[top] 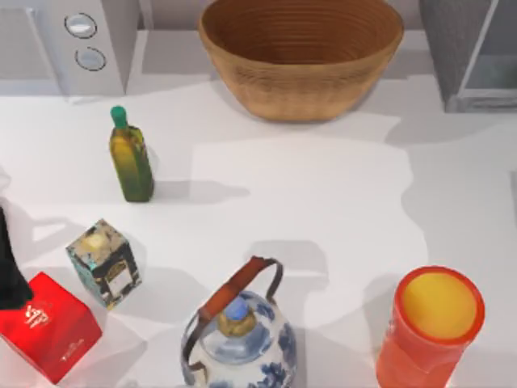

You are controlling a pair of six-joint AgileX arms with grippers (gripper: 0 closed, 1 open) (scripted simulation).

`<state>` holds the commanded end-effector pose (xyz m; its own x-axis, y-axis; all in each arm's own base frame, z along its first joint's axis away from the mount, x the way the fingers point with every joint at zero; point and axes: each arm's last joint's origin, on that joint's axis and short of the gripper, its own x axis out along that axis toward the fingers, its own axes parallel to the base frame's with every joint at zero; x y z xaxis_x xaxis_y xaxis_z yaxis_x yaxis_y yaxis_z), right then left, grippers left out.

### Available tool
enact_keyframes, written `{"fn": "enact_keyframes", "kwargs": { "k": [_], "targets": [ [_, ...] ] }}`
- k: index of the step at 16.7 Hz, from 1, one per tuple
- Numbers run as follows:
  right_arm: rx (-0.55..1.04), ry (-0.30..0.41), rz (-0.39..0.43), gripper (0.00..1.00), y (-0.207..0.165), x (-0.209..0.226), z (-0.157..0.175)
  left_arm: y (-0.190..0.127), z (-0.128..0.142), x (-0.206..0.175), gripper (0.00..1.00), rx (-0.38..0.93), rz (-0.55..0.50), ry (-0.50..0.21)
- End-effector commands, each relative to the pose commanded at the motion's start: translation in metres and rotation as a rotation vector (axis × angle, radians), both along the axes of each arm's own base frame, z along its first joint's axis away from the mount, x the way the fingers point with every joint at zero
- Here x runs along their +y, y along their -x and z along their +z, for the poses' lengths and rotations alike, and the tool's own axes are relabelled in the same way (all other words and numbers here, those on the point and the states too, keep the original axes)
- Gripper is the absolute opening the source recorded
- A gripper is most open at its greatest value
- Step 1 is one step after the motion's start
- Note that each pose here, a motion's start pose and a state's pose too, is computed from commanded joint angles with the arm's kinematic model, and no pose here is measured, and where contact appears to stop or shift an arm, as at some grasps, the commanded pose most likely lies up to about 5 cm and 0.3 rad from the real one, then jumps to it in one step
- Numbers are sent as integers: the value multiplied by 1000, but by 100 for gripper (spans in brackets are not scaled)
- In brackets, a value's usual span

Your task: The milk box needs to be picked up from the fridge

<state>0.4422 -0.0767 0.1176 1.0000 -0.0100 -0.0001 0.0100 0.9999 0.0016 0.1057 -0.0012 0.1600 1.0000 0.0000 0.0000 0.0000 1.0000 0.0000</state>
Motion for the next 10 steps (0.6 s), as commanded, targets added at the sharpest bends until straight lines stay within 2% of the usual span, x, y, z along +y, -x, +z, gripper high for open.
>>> {"fn": "enact_keyframes", "kwargs": {
  "k": [4,10],
  "targets": [
    [0,0,0,2,0,0,0,0,0,0,100,0,0,0],
    [0,0,0,0,0,0,0,0,0,0,100,0,0,0]
  ]
}}
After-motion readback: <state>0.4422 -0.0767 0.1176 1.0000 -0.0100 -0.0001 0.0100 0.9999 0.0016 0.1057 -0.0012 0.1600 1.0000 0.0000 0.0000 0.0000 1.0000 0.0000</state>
